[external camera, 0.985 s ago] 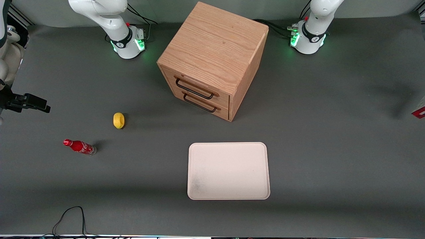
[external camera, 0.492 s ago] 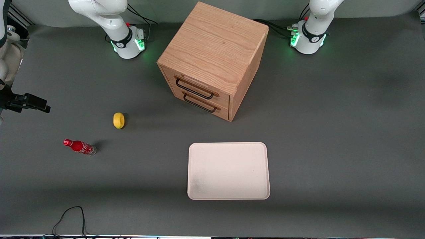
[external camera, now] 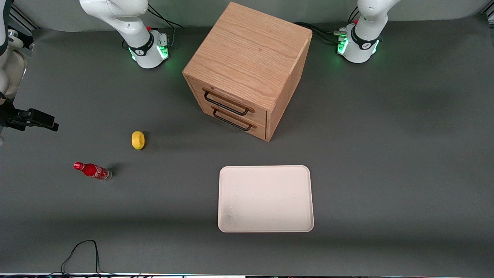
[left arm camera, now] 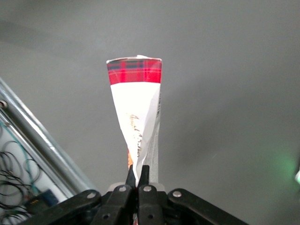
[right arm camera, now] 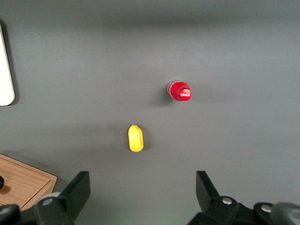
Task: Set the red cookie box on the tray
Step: 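Carry the held cookie box with the left gripper over the white tray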
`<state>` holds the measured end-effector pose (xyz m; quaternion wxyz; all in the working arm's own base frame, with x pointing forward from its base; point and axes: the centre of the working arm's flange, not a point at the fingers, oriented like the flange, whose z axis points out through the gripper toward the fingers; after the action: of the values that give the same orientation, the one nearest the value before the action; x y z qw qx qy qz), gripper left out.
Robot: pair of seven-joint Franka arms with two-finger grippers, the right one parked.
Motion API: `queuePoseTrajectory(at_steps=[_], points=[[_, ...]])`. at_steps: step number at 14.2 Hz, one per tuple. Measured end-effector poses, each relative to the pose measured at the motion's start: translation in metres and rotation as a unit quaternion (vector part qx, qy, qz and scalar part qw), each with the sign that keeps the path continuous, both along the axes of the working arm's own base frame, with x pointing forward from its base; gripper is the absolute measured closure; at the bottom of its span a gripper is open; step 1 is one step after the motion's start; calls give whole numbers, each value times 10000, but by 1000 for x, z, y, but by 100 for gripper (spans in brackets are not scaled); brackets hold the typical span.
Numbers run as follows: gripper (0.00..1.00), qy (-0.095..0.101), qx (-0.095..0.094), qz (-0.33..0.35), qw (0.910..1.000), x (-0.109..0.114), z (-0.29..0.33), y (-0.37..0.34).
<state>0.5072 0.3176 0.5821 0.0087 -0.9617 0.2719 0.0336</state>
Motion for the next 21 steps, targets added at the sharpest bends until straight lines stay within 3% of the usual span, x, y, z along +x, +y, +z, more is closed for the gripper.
queuePoseTrajectory(at_steps=[3,7,11,15,18,21], points=[[97,70,-69,682,9976,47,11,-97],[97,88,-58,1736,9848,91,3,-236],[97,151,103,2597,9655,108,-15,-372],[97,43,157,3281,9445,122,-29,-483],[97,-34,50,3578,9338,128,-37,-550],[97,-135,-234,3744,9269,130,-47,-607]])
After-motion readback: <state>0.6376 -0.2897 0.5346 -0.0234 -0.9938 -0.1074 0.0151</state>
